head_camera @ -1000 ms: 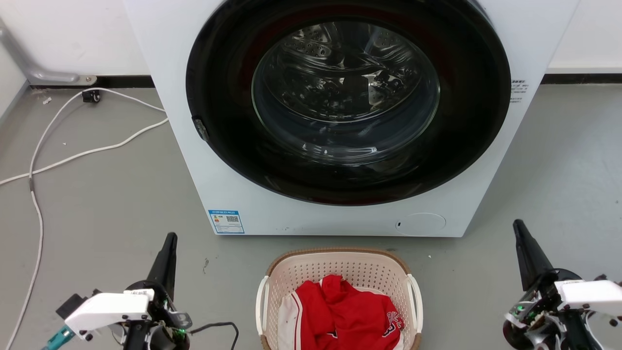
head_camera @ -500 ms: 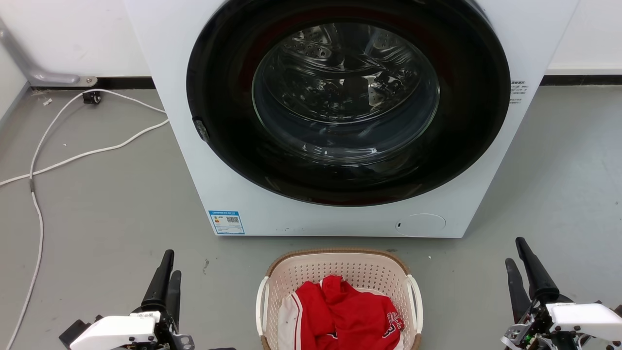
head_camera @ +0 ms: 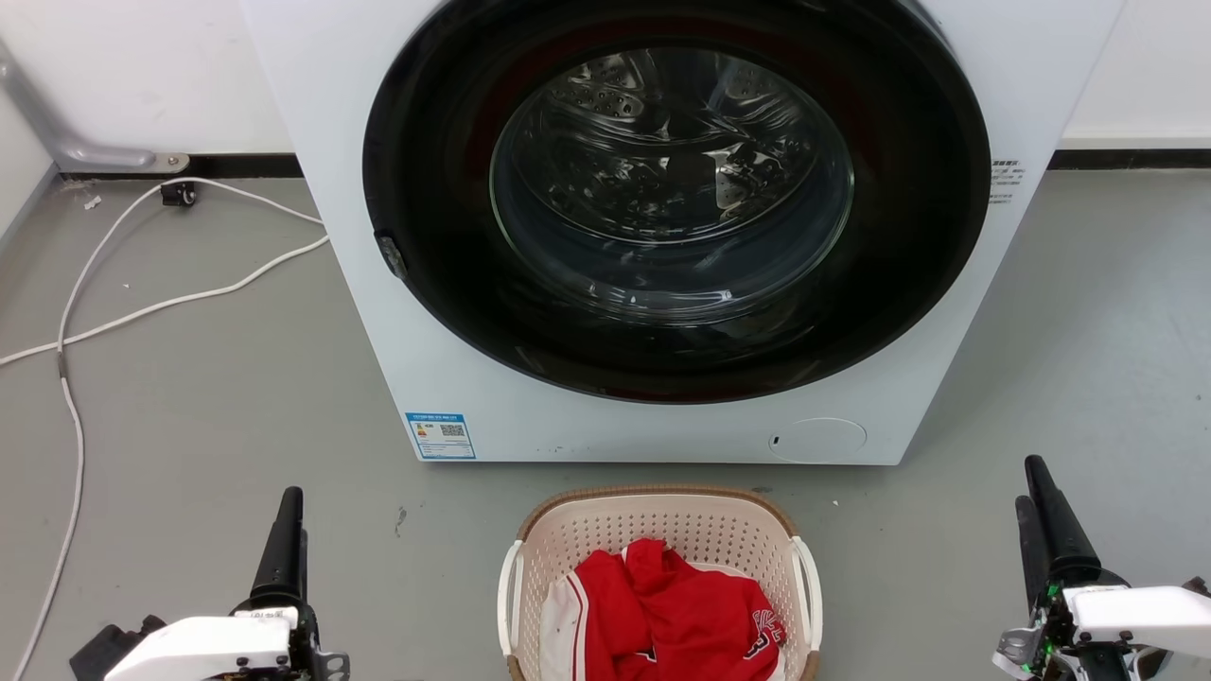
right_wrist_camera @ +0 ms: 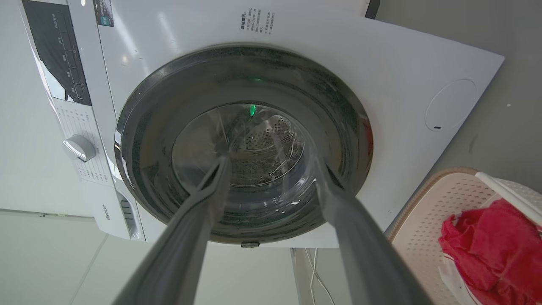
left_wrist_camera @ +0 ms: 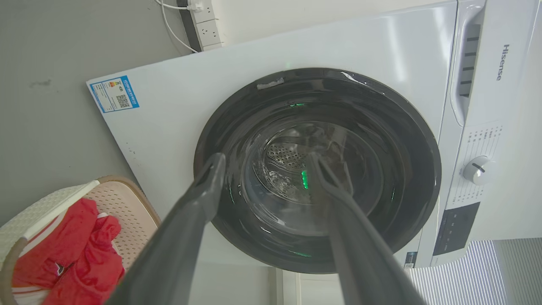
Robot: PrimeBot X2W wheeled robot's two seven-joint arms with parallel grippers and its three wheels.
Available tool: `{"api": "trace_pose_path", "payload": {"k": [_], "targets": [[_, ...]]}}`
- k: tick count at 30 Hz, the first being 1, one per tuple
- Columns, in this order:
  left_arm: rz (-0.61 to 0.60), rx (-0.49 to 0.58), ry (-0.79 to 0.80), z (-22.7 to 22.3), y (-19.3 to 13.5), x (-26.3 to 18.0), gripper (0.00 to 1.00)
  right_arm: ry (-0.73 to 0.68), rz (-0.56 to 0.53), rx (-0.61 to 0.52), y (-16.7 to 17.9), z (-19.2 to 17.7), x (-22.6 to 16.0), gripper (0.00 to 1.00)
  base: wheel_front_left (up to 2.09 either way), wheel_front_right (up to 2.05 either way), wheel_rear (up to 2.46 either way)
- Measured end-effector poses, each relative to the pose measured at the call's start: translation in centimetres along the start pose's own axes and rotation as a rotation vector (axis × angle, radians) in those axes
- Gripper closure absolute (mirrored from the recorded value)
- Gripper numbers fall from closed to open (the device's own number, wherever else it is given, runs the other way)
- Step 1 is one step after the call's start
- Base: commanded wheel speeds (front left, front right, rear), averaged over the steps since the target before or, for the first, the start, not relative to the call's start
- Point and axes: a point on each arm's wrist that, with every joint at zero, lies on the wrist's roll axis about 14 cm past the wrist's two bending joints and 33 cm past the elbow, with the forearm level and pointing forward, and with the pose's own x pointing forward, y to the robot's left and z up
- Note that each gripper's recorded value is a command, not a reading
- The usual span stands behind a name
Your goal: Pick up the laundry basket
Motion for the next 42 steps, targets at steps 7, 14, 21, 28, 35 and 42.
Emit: {"api": "trace_pose_path", "payload": {"k": [7,14,21,28,35,42], "targets": [[-0.019,0.115,-0.035,0.8,-1.0,0.0,0.0,-0.022,0.029,-0.147,0.9,0.5,0.1,0.0,0.0,0.0,0.0],[-0.063,0.278,-0.063,1.2,-2.9,-0.1,0.0,-0.045,0.094,-0.357,3.1,0.9,0.2,0.0,0.0,0.0,0.0],[-0.117,0.458,-0.063,0.2,-4.8,-0.4,0.0,-0.058,0.16,-0.561,5.1,0.4,0.1,0.0,0.0,0.0,0.0],[-0.197,0.683,-0.051,-1.9,-7.0,-0.8,0.0,-0.065,0.208,-0.748,6.2,-0.2,-0.3,0.0,0.0,0.0,0.0],[-0.239,0.849,-0.043,-3.5,-7.8,-1.3,0.0,-0.072,0.225,-0.882,6.4,-0.6,-0.6,0.0,0.0,0.0,0.0],[-0.259,0.997,-0.033,-4.6,-8.0,-1.6,0.0,-0.083,0.238,-0.981,6.6,-0.6,-0.8,0.0,0.0,0.0,0.0]]}}
